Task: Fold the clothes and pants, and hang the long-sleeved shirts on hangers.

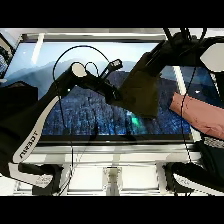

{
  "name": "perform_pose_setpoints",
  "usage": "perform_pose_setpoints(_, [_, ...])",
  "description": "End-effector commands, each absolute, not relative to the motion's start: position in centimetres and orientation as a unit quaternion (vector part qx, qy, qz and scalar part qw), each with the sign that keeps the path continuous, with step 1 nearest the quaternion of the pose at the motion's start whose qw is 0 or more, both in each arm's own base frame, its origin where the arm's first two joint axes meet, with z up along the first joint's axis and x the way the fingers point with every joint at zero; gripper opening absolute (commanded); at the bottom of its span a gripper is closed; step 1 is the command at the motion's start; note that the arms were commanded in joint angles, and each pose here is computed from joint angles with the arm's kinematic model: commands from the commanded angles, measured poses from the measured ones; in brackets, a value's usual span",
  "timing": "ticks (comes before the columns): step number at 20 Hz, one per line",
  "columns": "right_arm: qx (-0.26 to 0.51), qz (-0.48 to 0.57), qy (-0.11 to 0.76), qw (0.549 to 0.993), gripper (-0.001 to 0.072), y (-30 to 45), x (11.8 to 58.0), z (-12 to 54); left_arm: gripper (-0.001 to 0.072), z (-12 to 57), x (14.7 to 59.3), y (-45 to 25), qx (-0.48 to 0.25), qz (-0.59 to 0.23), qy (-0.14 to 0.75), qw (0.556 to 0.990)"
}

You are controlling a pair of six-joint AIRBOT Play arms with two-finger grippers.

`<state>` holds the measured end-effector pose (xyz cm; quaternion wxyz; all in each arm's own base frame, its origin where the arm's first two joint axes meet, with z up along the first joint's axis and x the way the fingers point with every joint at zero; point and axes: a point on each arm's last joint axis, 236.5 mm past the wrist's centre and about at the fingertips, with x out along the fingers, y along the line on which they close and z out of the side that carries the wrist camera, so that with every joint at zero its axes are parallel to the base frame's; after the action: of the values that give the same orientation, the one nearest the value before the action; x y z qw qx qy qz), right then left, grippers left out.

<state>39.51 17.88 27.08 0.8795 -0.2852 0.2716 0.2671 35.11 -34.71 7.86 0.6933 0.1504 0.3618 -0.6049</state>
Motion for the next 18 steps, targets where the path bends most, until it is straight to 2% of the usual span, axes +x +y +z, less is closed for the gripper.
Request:
perform_pose_setpoints(1, [-0.27,0.298,0.309,0.862,0.0029,18.6,37.7,25.6,0.0075,8.3,37.9,-28.3,0.183,-0.519,0.403,0.732])
perform_pose_setpoints(5, [-0.228,0.35,0.32,0.85,0.0029,21.9,37.6,24.0,0.0074,16.3,42.6,-21.8,0.23,-0.401,0.304,0.833])
perform_pose_setpoints(8, [-0.232,0.338,0.32,0.854,0.0028,22.4,40.2,22.5,0.0074,21.7,44.6,-18.2,0.279,-0.318,0.227,0.878])
perform_pose_setpoints(13, [-0.245,0.3,0.238,0.891,0.0028,22.7,44.7,26.2,0.0075,26.4,47.5,-13.6,0.332,-0.202,0.18,0.904])
perform_pose_setpoints(15, [-0.249,0.303,0.22,0.893,0.0028,22.9,44.7,27.8,0.0075,27.1,47.5,-13.5,0.333,-0.198,0.173,0.906])
perform_pose_setpoints(18, [-0.255,0.318,0.25,0.878,0.0028,22.8,43.6,26.6,0.0075,26.4,47.2,-13.4,0.334,-0.203,0.189,0.901])
